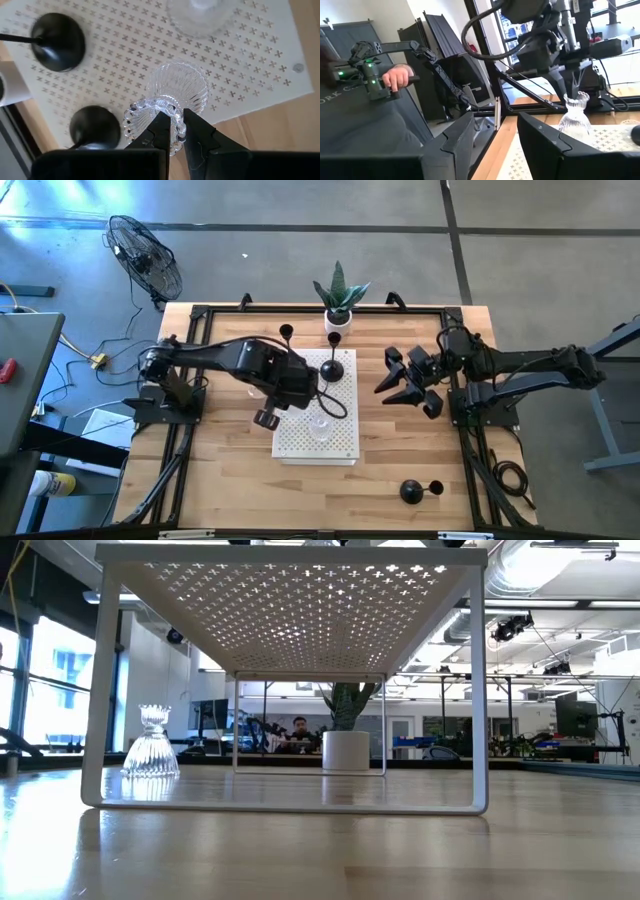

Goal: Pick & Place candle stick holders
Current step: Put the bottom transparent glass candle holder on the shelf

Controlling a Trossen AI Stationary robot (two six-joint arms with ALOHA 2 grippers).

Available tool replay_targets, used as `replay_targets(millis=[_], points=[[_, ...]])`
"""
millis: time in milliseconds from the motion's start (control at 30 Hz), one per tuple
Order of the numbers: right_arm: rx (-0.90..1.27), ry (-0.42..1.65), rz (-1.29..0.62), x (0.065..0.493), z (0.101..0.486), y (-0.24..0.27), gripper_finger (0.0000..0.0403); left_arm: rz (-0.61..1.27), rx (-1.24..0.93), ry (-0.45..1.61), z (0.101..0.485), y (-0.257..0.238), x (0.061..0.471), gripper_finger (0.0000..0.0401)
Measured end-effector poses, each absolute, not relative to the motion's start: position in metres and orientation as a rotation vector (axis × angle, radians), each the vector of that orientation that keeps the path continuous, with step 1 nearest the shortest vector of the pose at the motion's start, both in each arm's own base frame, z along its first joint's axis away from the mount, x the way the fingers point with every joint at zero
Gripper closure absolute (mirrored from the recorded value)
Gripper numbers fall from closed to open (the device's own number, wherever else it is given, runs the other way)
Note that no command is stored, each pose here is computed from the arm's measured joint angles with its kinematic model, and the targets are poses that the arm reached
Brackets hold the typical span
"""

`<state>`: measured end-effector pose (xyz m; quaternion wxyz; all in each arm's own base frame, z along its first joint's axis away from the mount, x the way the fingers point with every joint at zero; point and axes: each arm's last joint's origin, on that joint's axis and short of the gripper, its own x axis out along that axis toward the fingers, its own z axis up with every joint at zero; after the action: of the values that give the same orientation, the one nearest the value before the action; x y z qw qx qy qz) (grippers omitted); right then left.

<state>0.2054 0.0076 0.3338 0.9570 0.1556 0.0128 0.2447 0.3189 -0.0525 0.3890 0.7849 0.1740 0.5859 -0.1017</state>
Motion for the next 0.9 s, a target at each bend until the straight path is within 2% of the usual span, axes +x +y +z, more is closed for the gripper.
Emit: replay_targets(millis=[667, 900], points=[[0.319, 0.022, 0.481, 0.2058, 0.3339, 0.0138, 0.0258, -0.254, 0.392, 1.295, 0.3805, -0.0559, 0.3259, 0.0379], [0.315, 0.021, 0.481, 0.2058, 0.3338, 0.0138, 0.0258, -0.275, 0.377, 1.304, 0.3801, -0.0565, 0.3249, 0.0343]])
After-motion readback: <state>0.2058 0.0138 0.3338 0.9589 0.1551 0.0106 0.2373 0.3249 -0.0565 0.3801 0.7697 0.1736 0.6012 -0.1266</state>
